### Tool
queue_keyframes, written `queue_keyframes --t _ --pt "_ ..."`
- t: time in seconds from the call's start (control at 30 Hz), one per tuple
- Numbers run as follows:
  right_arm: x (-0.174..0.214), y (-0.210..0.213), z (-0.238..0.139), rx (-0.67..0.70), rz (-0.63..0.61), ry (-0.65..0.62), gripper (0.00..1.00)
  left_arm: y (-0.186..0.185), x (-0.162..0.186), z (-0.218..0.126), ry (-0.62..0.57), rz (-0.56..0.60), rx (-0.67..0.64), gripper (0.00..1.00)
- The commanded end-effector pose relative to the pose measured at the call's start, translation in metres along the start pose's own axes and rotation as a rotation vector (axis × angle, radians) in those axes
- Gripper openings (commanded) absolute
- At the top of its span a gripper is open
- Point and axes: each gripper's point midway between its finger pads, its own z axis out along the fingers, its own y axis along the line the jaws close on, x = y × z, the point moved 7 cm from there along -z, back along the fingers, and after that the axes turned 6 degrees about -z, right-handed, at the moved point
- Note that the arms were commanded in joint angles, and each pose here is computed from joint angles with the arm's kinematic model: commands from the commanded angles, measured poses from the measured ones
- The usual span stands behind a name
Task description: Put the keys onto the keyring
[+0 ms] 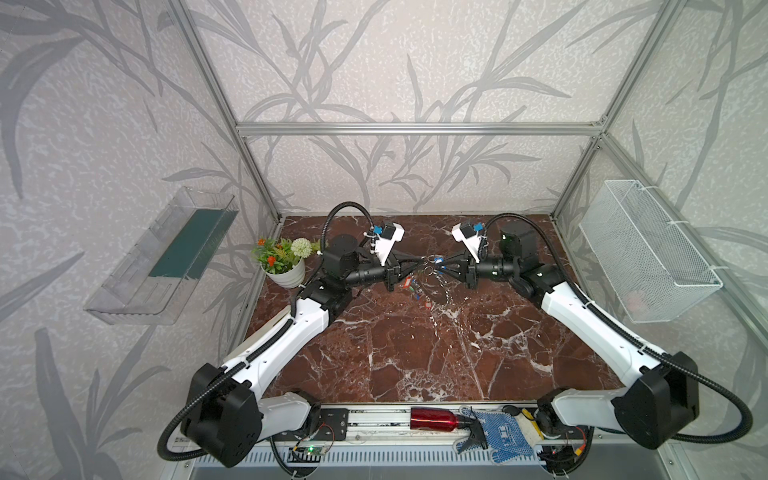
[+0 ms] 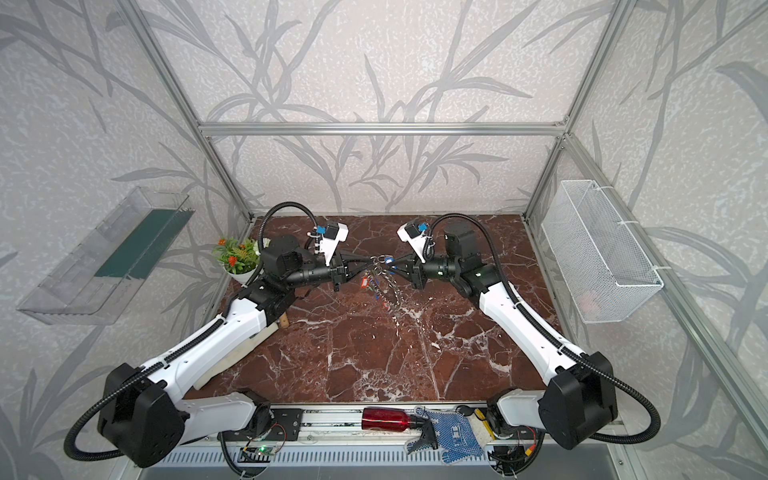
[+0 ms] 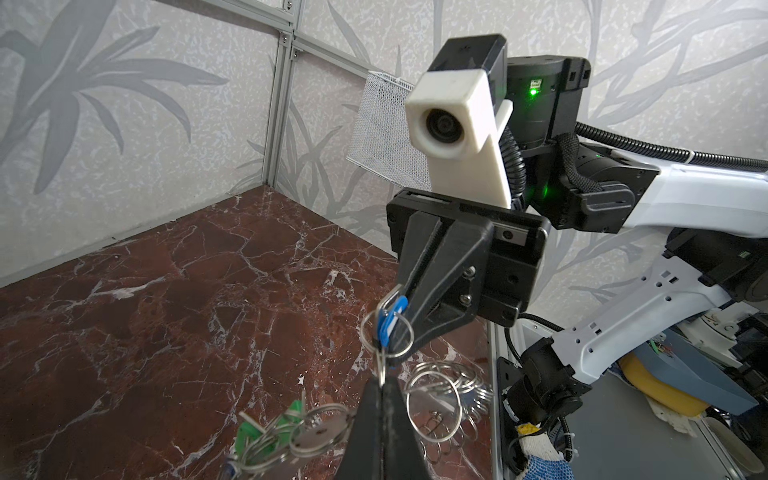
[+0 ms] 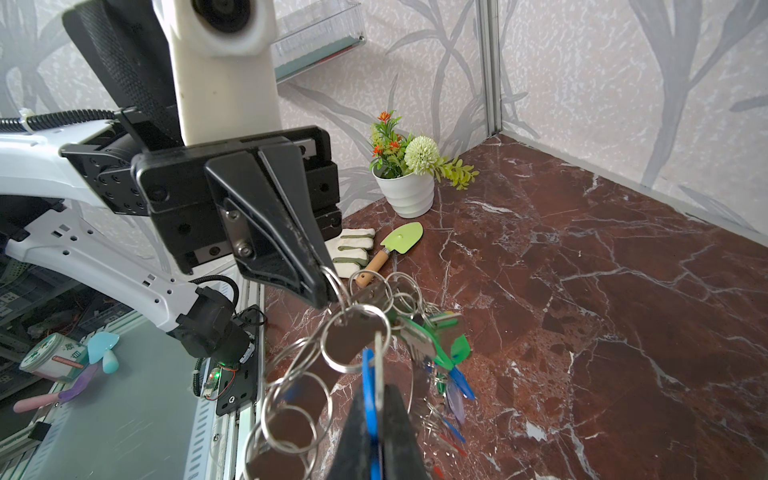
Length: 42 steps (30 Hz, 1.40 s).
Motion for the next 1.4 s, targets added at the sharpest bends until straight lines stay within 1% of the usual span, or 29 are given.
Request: queue_keyframes --t 0.0,0.23,0.3,0.4,0.47,0.53,0.6,0.7,0.9,1.0,1.17,1.2,1.27,1.3,1.37 --pt "-0.002 -0.009 -0.014 0.101 0.000 -0.009 0.09 -0.016 -0.034 -0.019 -0.106 0.121 -0.010 0.00" --pt "-0.002 -0.008 -0.013 0.089 -0.002 -0.014 0.16 -0.018 -0.035 -0.019 -0.125 0.127 0.000 0.00" --pt "-0.003 -0.008 -0.013 0.085 -0.004 -0.016 0.16 -0.017 -0.035 -0.019 -0.126 0.125 -0.001 0.00" --pt "-0.003 -0.007 -0.013 0.080 -0.002 -0.017 0.11 -0.017 -0.034 -0.020 -0.127 0.129 -0.003 0.00" --pt "-0.004 -0.007 -0.013 0.078 -0.001 -0.021 0.12 -0.018 -0.034 -0.020 -0.126 0.130 -0.002 0.00" --pt "-0.006 -0.007 -0.013 0.077 -0.002 -0.033 0.16 -0.019 -0.033 -0.021 -0.123 0.135 0.001 0.00" --pt "-0.012 -0.006 -0.014 0.068 -0.006 -0.055 0.22 -0.018 -0.032 -0.021 -0.127 0.141 0.006 0.00" --pt "-0.019 -0.006 -0.017 0.055 -0.010 -0.090 0.30 -0.020 -0.032 -0.021 -0.159 0.150 0.027 0.00" --pt "-0.019 -0.008 -0.016 0.056 0.011 -0.098 0.34 -0.014 -0.033 -0.021 -0.270 0.122 0.032 0.00" --pt "-0.016 -0.011 -0.018 0.079 0.027 -0.110 0.38 -0.010 -0.033 -0.019 -0.320 0.099 0.031 0.00" --pt "-0.013 -0.021 -0.027 0.175 0.055 -0.134 0.54 -0.001 -0.030 -0.014 -0.294 0.067 0.008 0.00" --pt "-0.012 -0.024 -0.030 0.208 0.066 -0.145 0.60 0.001 -0.028 -0.014 -0.287 0.062 -0.005 0.00" --pt "-0.007 -0.033 -0.037 0.296 0.099 -0.169 0.76 0.005 -0.026 -0.012 -0.270 0.047 -0.035 0.00" --pt "-0.005 -0.038 -0.042 0.335 0.121 -0.187 0.82 0.008 -0.025 -0.012 -0.260 0.041 -0.054 0.00" --pt "0.001 -0.048 -0.053 0.386 0.182 -0.227 0.88 0.012 -0.022 -0.010 -0.238 0.023 -0.073 0.00"
